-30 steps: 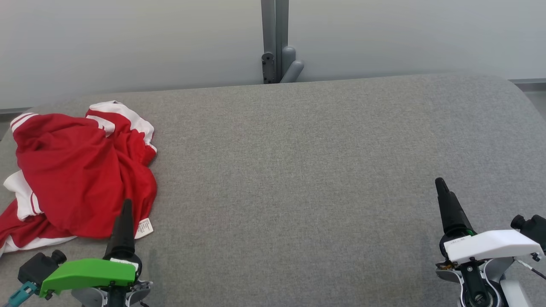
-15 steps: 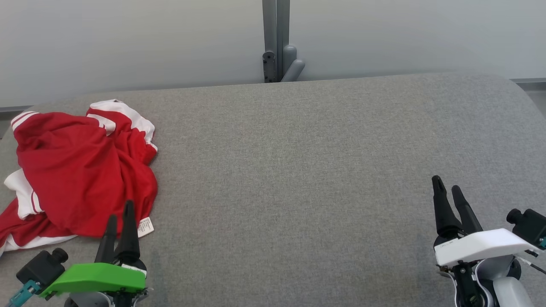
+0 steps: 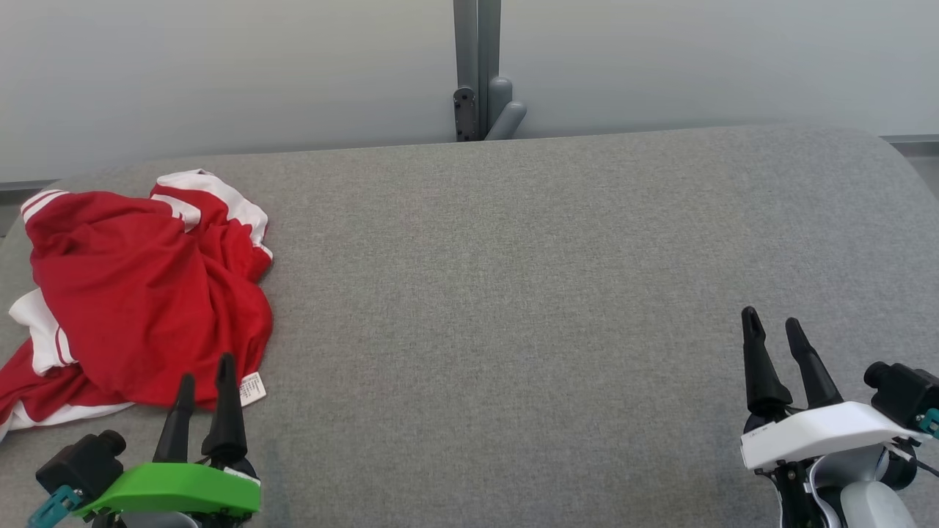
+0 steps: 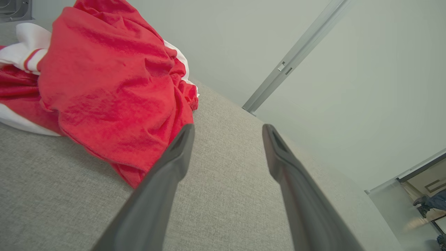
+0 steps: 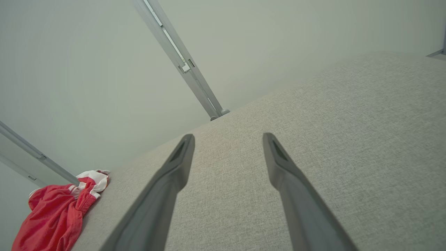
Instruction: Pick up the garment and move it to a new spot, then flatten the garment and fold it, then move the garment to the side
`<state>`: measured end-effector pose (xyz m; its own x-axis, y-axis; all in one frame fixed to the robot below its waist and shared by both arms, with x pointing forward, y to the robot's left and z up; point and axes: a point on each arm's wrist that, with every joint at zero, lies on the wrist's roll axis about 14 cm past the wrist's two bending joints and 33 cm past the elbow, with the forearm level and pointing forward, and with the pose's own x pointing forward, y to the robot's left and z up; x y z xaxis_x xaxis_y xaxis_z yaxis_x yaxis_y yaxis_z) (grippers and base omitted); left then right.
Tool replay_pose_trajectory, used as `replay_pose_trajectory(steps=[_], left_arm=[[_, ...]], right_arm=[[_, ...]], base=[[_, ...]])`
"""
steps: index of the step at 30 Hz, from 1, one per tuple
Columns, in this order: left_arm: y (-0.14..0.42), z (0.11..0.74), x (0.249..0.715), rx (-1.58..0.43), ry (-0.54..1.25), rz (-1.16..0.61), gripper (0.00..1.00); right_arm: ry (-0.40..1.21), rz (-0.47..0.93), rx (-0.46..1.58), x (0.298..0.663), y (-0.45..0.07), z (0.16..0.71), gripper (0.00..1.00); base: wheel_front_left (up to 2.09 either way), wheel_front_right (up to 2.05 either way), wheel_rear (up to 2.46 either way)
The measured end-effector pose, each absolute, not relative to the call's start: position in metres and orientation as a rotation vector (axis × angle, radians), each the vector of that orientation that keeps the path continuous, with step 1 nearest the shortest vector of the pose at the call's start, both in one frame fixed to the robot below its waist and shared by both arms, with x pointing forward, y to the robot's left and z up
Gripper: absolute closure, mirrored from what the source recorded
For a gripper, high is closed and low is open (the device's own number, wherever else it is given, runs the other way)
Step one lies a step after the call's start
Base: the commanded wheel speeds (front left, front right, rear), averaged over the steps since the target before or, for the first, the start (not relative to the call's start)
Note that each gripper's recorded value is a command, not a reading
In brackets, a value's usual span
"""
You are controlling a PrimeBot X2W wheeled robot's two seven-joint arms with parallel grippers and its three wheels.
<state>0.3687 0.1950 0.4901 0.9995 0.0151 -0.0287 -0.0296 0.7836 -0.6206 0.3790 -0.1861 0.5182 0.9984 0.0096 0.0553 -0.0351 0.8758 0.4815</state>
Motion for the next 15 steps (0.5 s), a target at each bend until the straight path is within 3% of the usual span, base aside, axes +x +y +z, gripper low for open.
replay_pose_trajectory(steps=[15], left_arm=[[0.1917, 0.4906, 0.3643, -0.519, 0.011, -0.002, 0.0]], right_arm=[[-0.085, 0.025, 0.336, 0.379, -0.1883, 0.5236, 0.0]], base=[[0.0, 0.0, 0.0]])
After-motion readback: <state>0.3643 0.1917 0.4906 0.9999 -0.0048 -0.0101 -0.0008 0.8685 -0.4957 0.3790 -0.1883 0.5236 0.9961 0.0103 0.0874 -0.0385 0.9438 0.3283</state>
